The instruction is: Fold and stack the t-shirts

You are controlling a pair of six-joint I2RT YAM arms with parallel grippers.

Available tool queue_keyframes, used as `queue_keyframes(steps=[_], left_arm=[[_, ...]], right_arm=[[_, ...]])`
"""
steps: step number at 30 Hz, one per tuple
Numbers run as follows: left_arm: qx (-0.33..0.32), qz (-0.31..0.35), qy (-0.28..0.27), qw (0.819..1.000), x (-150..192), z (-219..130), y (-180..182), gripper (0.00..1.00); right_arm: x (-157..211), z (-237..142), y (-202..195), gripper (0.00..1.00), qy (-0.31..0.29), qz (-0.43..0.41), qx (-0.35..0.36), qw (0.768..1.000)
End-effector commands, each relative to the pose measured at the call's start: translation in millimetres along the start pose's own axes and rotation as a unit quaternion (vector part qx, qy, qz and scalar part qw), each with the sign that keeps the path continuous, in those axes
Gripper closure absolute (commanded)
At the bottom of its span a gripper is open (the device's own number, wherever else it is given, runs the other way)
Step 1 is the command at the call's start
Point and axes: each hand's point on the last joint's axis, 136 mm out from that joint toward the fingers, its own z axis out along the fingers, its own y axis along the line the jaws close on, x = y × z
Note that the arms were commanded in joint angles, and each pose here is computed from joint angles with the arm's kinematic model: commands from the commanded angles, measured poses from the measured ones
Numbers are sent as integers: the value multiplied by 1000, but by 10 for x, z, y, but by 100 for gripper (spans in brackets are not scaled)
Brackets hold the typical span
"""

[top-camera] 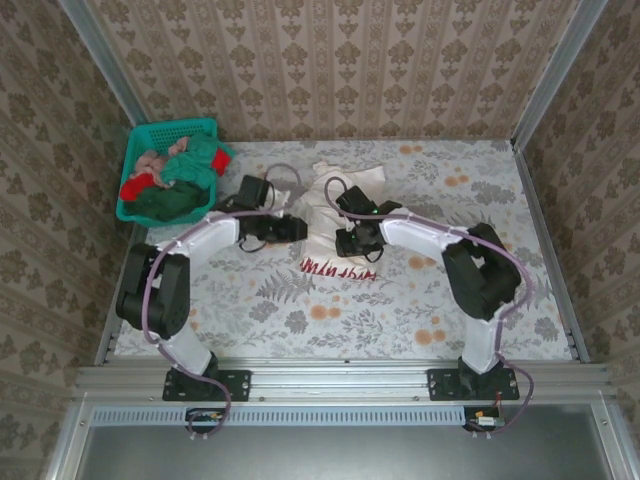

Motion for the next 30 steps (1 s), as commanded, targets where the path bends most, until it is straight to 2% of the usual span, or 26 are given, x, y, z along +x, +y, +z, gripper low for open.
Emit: queue_keyframes(steps=[1, 8, 15, 18, 22, 26, 30], left_arm=[[-10, 21, 1, 1000, 162, 143, 92, 63], [-23, 47, 58, 997, 503, 492, 113, 60], [-51, 29, 93, 994, 852, 525, 282, 61], [-53, 30, 96, 994, 949, 454, 277, 61], [-50, 36, 90, 994, 970, 326, 198, 59], [-30, 45, 54, 997, 769, 183, -5, 54], [-21, 48, 28, 998, 581, 98, -123, 53]], right_arm=[[-331, -4, -201, 75, -12, 14, 38, 999], [-680, 166, -202, 72, 7, 4, 38, 999], [-915, 464, -377, 73, 24, 15, 50, 998], [-1052, 323, -358, 72, 9, 3, 55, 998], [-1233, -221, -170, 64, -42, -15, 43, 998], [-1039, -681, -37, 53, -93, -26, 44, 994], [-401, -524, 16, 58, -79, 4, 13, 997]])
